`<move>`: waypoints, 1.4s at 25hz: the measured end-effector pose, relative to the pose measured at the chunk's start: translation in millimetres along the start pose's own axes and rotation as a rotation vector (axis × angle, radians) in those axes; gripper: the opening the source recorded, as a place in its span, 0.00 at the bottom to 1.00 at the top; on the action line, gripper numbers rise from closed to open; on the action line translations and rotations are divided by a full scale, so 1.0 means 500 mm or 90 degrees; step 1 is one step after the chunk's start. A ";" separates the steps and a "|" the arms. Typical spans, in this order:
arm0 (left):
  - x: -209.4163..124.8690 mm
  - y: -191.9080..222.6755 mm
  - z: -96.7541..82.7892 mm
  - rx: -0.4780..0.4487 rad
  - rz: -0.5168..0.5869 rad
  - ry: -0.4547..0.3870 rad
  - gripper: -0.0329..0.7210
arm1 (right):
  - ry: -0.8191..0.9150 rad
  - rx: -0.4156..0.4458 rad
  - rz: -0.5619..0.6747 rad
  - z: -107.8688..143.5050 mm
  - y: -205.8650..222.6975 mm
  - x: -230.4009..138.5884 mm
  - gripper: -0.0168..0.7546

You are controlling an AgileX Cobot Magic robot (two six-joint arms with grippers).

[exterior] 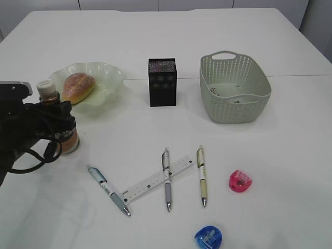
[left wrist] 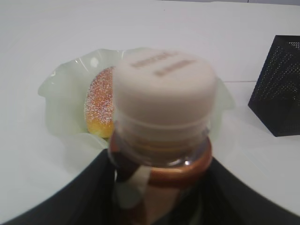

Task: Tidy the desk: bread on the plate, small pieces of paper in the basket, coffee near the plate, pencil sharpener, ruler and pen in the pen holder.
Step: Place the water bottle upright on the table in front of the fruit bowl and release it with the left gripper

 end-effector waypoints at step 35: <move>0.129 -0.042 -0.010 -0.021 -0.036 0.098 0.70 | 0.000 0.000 0.005 0.000 0.000 -0.002 0.65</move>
Point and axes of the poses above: a point on each arm's last joint axis where the gripper is mounted, y pointing out along that axis toward the gripper, z along the wrist's bending axis when the last joint is at zero, x = y × z, the point moved 3 cm from there along y, pointing out along that axis toward the gripper, and after that the axes turned 5 degrees about y, right-handed, at the moved point
